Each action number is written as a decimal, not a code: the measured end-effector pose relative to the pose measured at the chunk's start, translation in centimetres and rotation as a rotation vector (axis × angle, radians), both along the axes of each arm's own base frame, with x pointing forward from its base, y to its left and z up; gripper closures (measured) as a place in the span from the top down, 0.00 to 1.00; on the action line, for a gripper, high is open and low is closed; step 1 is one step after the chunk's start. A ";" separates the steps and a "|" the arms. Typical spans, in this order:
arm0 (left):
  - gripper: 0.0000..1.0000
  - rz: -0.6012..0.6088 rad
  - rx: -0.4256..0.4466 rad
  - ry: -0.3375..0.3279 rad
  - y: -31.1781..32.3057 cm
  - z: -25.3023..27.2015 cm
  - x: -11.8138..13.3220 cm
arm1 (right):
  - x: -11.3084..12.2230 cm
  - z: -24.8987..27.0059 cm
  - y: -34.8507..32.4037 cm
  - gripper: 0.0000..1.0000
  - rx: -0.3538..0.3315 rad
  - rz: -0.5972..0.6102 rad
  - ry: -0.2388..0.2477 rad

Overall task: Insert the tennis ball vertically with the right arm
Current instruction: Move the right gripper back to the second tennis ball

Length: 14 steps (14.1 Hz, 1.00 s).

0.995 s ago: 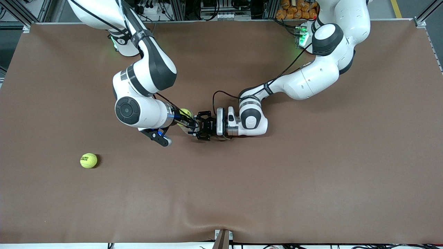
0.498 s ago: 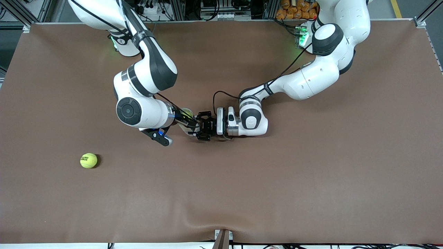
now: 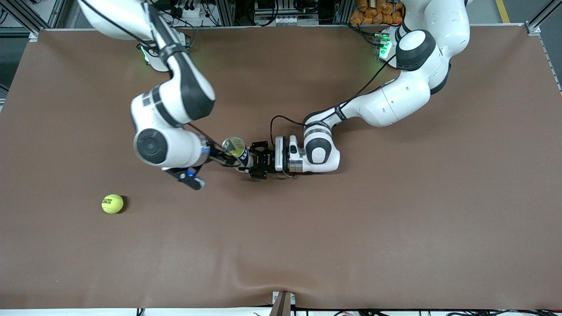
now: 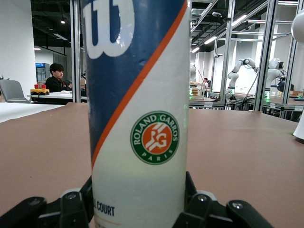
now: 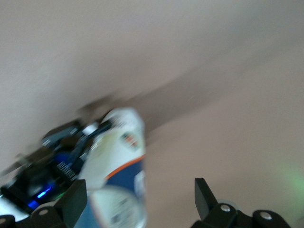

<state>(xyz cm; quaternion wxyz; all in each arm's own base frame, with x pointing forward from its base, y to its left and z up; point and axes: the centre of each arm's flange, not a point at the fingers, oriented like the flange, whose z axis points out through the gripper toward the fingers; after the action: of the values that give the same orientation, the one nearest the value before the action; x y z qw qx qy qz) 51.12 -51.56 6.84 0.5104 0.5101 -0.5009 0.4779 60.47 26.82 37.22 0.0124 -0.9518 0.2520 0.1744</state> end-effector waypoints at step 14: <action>0.70 0.000 0.000 -0.006 0.0 0.0 0.0 | 5.3 -6.6 -30.8 1.00 0.021 0.416 -0.130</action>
<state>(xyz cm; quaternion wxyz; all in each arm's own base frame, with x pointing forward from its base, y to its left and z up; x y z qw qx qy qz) 51.12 -51.55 6.85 0.5089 0.5086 -0.5027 0.4793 65.79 -3.95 30.64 0.0021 -0.9924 0.0470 0.1139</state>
